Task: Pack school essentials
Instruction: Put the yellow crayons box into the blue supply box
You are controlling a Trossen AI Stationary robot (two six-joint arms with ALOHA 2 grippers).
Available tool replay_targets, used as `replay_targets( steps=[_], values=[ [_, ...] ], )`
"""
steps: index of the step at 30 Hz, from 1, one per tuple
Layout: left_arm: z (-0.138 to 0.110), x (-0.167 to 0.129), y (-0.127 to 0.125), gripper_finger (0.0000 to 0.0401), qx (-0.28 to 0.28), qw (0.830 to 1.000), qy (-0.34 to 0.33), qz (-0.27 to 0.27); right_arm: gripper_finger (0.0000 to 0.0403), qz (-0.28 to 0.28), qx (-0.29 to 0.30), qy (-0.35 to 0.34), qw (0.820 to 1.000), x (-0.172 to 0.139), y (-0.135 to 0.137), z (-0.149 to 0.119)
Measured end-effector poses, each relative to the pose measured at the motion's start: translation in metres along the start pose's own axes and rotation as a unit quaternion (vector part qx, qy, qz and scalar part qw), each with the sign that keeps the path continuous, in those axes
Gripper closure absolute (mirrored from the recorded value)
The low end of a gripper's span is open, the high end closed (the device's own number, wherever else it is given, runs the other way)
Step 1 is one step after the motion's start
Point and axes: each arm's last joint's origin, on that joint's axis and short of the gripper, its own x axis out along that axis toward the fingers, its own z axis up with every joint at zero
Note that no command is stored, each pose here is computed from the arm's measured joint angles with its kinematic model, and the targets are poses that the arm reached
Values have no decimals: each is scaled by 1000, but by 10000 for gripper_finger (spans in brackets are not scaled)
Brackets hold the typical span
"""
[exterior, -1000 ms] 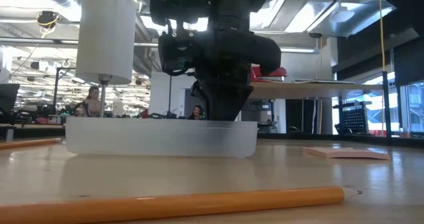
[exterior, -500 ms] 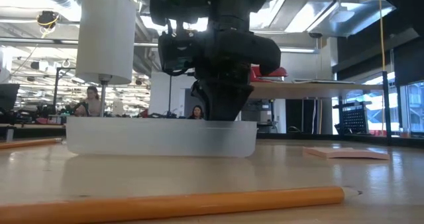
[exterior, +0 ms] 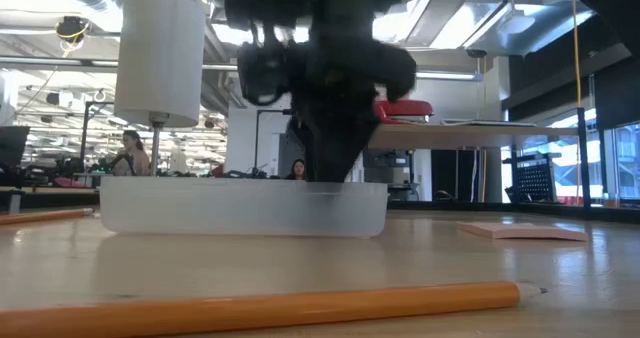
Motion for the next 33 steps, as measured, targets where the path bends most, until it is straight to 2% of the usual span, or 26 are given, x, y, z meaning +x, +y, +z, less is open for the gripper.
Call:
replay_targets(
  steps=[10,17,22,27,33],
  values=[
    [-6,-3,-3,401,16,1000,20,-11,264,-7,11,-41,999,-54,2,20],
    [-17,-11,-15,401,6,998,43,-47,264,-8,0,-53,999,-101,6,22],
    [-25,-19,-25,401,-12,995,57,-76,264,-4,-5,-83,997,-141,11,12],
    [-37,-23,-40,401,-7,988,102,-119,264,-6,-7,-114,993,-176,16,-4],
    [-50,-19,-60,401,-37,976,166,-136,264,-11,7,-146,989,-180,18,-30]
  ],
)
